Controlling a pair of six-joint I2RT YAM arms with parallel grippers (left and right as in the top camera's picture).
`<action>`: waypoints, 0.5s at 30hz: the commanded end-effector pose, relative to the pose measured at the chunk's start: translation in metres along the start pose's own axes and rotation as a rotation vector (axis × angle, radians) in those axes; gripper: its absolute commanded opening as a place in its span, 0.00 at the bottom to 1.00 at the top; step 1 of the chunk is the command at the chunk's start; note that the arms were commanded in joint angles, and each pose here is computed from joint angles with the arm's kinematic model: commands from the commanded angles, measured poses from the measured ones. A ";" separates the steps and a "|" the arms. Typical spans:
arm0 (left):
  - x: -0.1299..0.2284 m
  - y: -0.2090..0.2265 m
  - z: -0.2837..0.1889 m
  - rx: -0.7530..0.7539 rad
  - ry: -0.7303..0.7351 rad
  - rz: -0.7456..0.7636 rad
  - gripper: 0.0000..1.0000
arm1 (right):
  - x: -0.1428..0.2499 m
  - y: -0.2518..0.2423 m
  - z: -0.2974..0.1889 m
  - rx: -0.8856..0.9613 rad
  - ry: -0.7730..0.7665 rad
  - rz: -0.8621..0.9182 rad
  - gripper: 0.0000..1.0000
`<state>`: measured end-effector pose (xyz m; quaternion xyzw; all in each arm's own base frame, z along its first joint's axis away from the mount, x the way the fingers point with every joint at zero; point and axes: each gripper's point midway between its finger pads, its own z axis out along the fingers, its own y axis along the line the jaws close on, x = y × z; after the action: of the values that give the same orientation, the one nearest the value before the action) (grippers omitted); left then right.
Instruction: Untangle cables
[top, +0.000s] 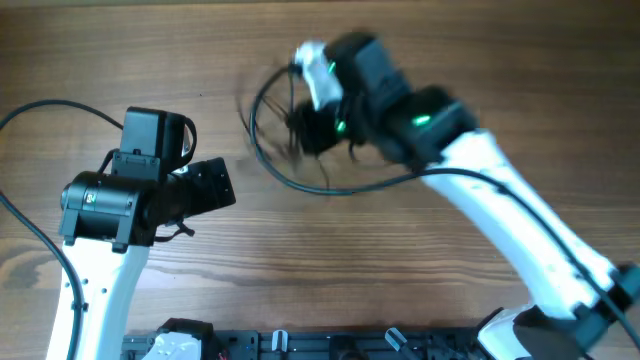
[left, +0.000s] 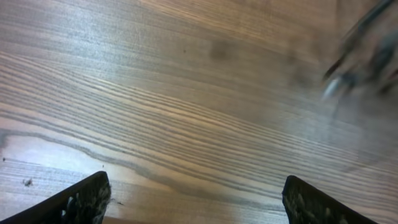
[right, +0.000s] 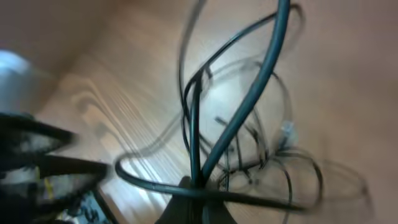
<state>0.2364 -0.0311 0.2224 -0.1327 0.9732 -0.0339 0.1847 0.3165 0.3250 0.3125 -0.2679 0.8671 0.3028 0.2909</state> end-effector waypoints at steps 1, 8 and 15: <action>0.000 0.000 0.001 0.004 0.007 0.008 0.91 | -0.042 0.020 -0.062 0.040 -0.133 -0.171 0.04; -0.001 -0.001 0.001 0.007 0.001 0.007 0.91 | 0.061 -0.015 -0.034 0.125 0.288 -0.044 0.04; -0.001 -0.001 0.001 0.007 0.001 0.007 0.90 | 0.130 -0.030 -0.006 0.116 0.570 0.071 0.18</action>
<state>0.2371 -0.0318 0.2227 -0.1324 0.9730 -0.0360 0.1858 0.2430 0.2547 0.2156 -0.2901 0.9432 0.1582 0.0332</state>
